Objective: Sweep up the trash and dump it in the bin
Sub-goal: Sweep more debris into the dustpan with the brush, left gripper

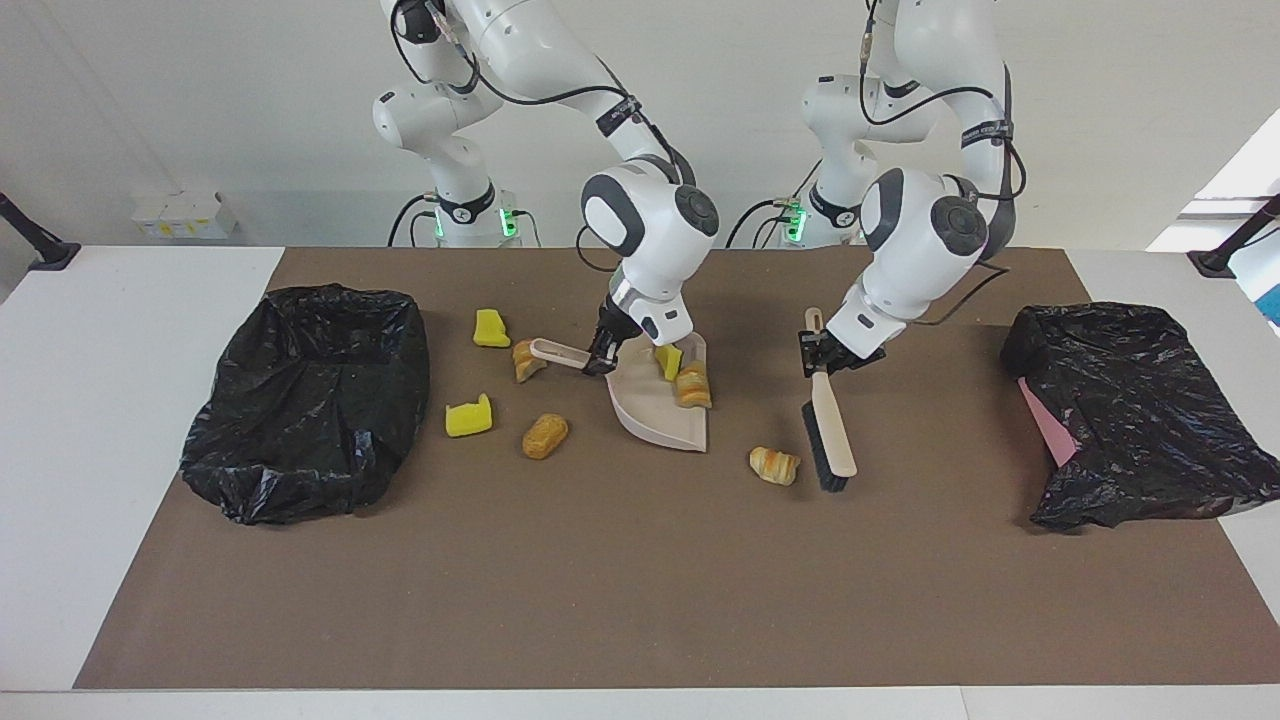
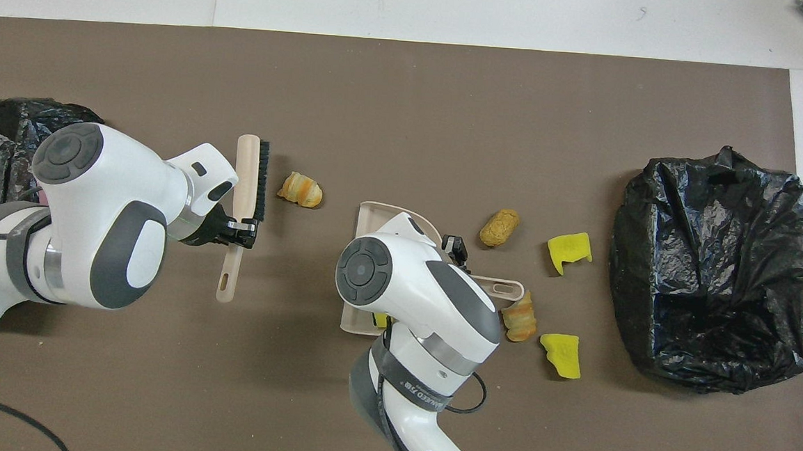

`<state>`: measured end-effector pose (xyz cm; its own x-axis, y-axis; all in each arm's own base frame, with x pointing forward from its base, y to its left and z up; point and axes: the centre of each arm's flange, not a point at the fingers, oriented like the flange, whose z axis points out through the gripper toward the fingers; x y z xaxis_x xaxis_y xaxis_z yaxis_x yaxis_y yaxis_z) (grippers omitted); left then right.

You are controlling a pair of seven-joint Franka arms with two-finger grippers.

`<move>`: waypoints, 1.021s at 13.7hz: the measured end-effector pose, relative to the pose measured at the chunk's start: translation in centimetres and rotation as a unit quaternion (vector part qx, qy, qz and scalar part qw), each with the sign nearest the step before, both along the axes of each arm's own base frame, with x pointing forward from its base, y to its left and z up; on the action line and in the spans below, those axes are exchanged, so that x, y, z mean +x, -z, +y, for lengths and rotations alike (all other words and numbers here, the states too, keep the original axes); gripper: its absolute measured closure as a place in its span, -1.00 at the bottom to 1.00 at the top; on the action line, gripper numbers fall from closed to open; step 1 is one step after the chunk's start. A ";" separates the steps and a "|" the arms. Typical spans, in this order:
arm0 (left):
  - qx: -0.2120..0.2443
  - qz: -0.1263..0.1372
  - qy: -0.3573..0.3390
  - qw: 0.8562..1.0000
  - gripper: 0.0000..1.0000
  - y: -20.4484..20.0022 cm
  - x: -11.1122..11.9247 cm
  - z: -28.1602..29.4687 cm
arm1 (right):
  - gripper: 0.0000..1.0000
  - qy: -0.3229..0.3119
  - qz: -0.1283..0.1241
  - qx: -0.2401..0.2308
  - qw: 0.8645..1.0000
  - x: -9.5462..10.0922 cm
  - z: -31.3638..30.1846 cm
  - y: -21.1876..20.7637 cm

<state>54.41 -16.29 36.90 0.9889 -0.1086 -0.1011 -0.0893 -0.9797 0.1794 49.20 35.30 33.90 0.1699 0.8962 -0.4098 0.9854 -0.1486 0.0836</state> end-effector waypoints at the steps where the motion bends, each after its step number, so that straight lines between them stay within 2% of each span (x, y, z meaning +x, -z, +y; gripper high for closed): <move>1: 0.001 0.004 0.016 1.000 0.48 1.1 0.7 0.6 | 0.34 0.011 0.002 0.001 1.000 -0.1 0.0 0.0; 3: -0.002 0.014 0.053 0.999 0.48 3.0 0.8 0.7 | 0.34 0.026 0.005 0.000 1.000 -0.4 0.0 0.0; 6: -0.009 0.021 0.128 0.992 0.48 3.5 -0.6 -1.9 | 0.34 0.029 0.004 0.001 1.000 -0.5 0.0 -0.1; 9: -0.020 0.034 0.199 0.979 0.48 3.7 -4.2 -7.2 | 0.34 0.029 0.004 0.001 1.000 -0.5 0.0 -0.1; 11: -0.034 0.056 0.226 0.972 0.48 3.5 -7.1 -10.2 | 0.34 0.034 0.005 -0.002 0.999 -0.5 -0.2 0.0; 14: -0.058 0.078 0.253 0.963 0.48 2.1 -8.5 -10.8 | 0.34 0.036 0.004 -0.002 0.999 -0.5 -0.2 -0.1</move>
<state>45.96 -27.09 34.83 0.7802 -0.5917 -0.2029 -0.5124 -0.7906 0.3354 48.66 35.09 33.97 0.2302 0.8800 -0.4155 0.9728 -0.2186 0.0761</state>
